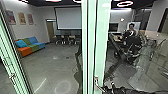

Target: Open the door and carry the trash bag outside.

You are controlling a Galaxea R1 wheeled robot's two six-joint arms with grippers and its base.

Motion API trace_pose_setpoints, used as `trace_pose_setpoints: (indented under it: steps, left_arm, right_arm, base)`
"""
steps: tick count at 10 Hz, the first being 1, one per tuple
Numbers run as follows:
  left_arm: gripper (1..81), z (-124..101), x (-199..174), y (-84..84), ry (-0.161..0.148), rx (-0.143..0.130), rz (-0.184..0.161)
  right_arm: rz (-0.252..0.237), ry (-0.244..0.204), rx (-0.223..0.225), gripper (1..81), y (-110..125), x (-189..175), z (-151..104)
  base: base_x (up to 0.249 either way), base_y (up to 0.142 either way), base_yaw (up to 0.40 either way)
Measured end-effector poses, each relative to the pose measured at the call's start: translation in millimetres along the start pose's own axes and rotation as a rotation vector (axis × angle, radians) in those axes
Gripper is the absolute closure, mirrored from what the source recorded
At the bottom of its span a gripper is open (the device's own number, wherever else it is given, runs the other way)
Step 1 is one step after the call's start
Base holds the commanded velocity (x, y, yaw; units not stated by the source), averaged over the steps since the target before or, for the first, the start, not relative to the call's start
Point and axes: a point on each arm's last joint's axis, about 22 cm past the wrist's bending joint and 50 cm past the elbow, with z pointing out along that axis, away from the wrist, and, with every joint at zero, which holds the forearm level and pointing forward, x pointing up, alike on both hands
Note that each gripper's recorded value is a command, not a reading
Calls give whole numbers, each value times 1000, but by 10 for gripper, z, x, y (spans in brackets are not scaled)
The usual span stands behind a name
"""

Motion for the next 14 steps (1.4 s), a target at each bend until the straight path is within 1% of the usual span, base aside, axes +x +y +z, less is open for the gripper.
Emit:
trace_pose_setpoints:
  steps: [2, 5, 6, 9, 11, 14]
  left_arm:
    - [811, -8, -21, -29, -1, 4, -2]
    - [811, -6, -31, -29, -3, 4, -5]
    - [811, 2, -79, -34, -11, 4, -8]
    - [811, 42, -339, -46, -66, 5, -24]
    - [811, 50, -355, -48, -72, 5, -26]
    - [811, 51, -356, -47, -75, 5, -26]
  right_arm:
    - [-5, 5, 3, 10, -6, 14, 3]
    - [-12, 8, 4, 10, -6, 25, 11]
    - [-16, 7, 4, 10, -2, 39, 34]
    - [-25, -2, 28, 10, -16, 129, 135]
    - [-26, 5, 43, 10, -73, 181, 157]
    - [-34, 14, 41, 10, -94, 238, 149]
  base:
    - [0, 0, 0]
    - [0, 0, 0]
    - [0, 0, 0]
    - [0, 0, 0]
    - [0, 0, 0]
    - [0, 0, 0]
